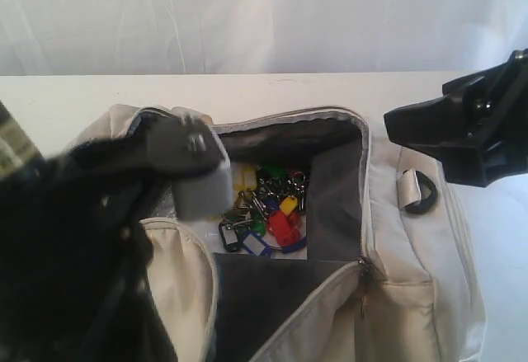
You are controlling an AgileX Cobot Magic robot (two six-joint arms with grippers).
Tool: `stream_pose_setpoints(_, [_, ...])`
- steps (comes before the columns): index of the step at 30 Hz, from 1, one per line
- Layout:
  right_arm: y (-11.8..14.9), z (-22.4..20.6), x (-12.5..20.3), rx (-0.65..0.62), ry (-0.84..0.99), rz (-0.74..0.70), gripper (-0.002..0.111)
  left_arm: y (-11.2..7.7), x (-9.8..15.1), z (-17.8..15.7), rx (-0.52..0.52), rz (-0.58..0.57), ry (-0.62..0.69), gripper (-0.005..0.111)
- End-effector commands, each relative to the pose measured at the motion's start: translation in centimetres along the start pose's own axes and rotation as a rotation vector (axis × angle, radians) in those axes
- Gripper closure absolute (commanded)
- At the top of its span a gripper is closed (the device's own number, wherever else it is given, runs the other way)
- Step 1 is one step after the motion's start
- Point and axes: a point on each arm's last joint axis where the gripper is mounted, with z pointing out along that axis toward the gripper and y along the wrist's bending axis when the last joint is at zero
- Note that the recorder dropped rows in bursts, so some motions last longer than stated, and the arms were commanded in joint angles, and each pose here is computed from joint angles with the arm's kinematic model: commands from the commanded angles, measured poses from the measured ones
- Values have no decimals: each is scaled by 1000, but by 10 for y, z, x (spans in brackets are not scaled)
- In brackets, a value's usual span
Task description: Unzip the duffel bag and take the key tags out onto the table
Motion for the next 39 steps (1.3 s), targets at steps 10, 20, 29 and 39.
stream_pose_setpoints(10, [13,38,2,-263,75,-18,50,76,-45,41,-474,-15,-12,99])
stream_pose_setpoints(20, [27,75,14,-391,217,-31,57,91,-17,49,-574,-130,350,99])
stream_pose_setpoints(29, [40,76,15,-436,229,-65,57,81,42,52,-607,-298,408,99])
stream_pose_setpoints(39, [66,101,31,-534,356,-134,58,75,86,60,-618,-348,344,99])
